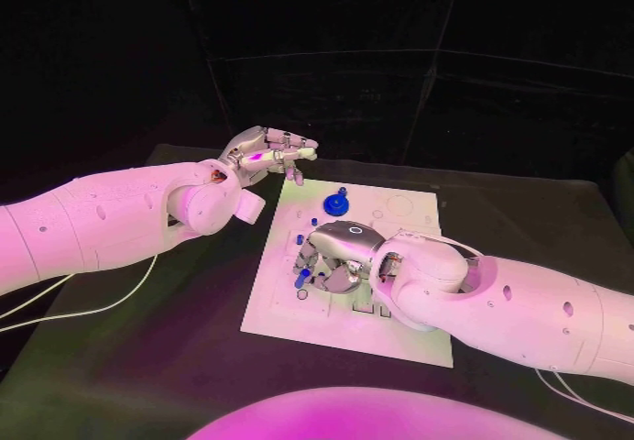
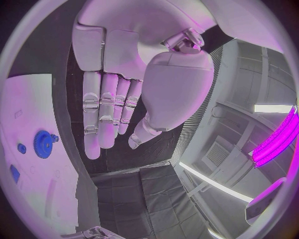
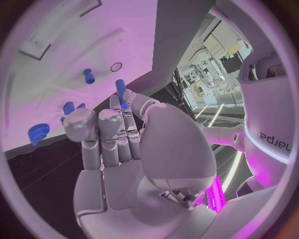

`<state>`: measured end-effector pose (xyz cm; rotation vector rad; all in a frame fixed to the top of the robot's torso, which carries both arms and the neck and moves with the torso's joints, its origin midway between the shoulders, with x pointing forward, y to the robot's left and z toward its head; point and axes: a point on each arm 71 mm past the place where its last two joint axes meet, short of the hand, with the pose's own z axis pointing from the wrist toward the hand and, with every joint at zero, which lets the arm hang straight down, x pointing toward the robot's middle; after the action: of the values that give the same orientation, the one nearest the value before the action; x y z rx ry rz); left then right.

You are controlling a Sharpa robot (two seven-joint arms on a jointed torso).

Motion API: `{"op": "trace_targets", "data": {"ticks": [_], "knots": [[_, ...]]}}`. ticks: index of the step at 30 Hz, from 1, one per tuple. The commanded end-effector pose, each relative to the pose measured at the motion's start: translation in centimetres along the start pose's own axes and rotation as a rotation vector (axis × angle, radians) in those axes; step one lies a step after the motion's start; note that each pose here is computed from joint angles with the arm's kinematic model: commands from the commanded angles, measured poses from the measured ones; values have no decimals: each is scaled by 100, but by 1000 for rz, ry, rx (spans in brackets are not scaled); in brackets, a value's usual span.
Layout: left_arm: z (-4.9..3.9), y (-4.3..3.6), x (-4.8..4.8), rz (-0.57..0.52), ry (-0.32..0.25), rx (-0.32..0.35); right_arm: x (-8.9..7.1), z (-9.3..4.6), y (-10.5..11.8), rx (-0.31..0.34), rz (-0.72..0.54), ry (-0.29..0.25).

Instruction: Assemble the parts on the task board

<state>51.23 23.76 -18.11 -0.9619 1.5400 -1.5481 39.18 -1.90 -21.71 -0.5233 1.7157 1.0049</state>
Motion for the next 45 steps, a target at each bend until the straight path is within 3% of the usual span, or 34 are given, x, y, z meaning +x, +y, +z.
{"op": "trace_targets", "data": {"ticks": [1, 24, 45], "knots": [[9, -14, 14, -8, 11, 6, 37, 12, -3, 7, -38, 49], [7, -13, 13, -8, 12, 4, 181, 35, -5, 23, -68, 86], [12, -8, 16, -9, 15, -2, 180, 121, 101, -18, -89, 50]]}}
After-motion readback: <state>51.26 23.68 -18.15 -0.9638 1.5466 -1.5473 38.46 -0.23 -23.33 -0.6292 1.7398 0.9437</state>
